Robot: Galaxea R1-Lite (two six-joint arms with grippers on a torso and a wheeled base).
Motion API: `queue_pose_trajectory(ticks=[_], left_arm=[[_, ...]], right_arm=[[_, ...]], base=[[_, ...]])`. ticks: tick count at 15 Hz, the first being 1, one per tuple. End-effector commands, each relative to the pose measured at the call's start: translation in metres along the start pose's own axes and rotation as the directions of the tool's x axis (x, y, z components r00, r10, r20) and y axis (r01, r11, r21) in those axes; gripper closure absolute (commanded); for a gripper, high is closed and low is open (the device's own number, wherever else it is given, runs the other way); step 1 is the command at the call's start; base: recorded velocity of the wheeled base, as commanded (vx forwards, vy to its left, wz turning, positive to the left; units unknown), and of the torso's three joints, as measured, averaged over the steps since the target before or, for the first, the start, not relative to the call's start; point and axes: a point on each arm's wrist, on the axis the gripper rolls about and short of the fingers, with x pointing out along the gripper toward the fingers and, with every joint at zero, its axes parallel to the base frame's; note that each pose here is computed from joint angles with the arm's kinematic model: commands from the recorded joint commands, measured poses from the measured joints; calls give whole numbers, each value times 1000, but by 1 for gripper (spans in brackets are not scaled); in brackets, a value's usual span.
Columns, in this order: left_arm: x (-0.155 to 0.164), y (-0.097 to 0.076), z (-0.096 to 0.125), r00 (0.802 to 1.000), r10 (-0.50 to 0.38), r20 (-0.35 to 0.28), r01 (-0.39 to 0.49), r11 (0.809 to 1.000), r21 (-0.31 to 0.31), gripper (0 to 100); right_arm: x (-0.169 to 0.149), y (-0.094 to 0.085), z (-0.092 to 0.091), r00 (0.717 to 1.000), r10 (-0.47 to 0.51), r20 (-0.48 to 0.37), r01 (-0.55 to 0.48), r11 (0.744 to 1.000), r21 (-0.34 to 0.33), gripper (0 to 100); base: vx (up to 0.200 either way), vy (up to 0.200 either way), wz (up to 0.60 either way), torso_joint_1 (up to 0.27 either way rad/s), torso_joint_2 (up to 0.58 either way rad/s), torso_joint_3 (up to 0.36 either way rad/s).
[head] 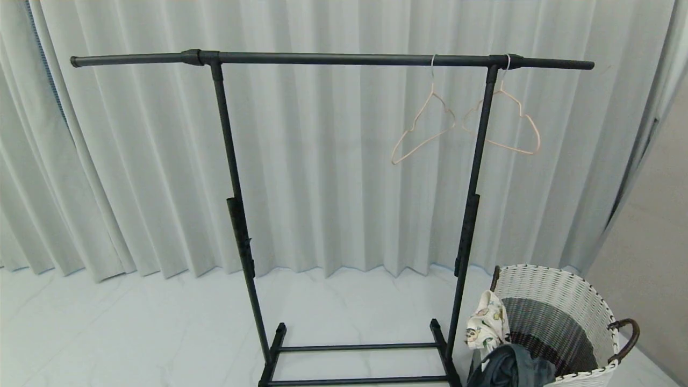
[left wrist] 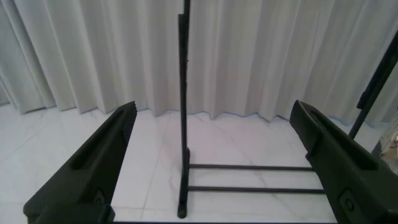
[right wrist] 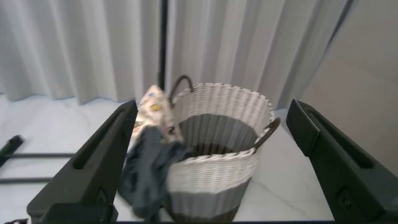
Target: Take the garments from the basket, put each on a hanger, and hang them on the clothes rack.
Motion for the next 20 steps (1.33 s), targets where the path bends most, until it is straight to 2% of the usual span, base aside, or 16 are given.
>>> queue_pose_trajectory(ticks=[1,5,8,14,19,20], left_arm=[[0,0,0,1000,1,1,-1,1000,-1,0],[0,0,0,1000,1,3,-1,1000,-3,0],[0,0,0,1000,1,1,-1,1000,-1,0],[0,0,0,1000,1,1,-1,1000,-1,0],[0,0,0,1000,-1,1,1,1000,2,0],[0,0,0,1000,-1,1,1,1000,2,0]], right_arm=[[0,0,0,1000,3,0,-3,1000,-1,0],[4,-1,1,998,25,-49,-26,1000,-9,0],[4,-1,1,999,27,-47,-28,999,-22,0],[4,-1,1,999,25,-44,-26,999,-23,0],[3,0,1,999,20,-32,-20,1000,-19,0],[3,0,1,999,20,-32,-20,1000,-19,0]], base=[[200,0,0,7,2,2],[0,0,0,0,0,0],[0,0,0,0,0,0],[0,200,0,2,6,6],[0,0,0,0,0,0],[200,0,0,7,2,2]])
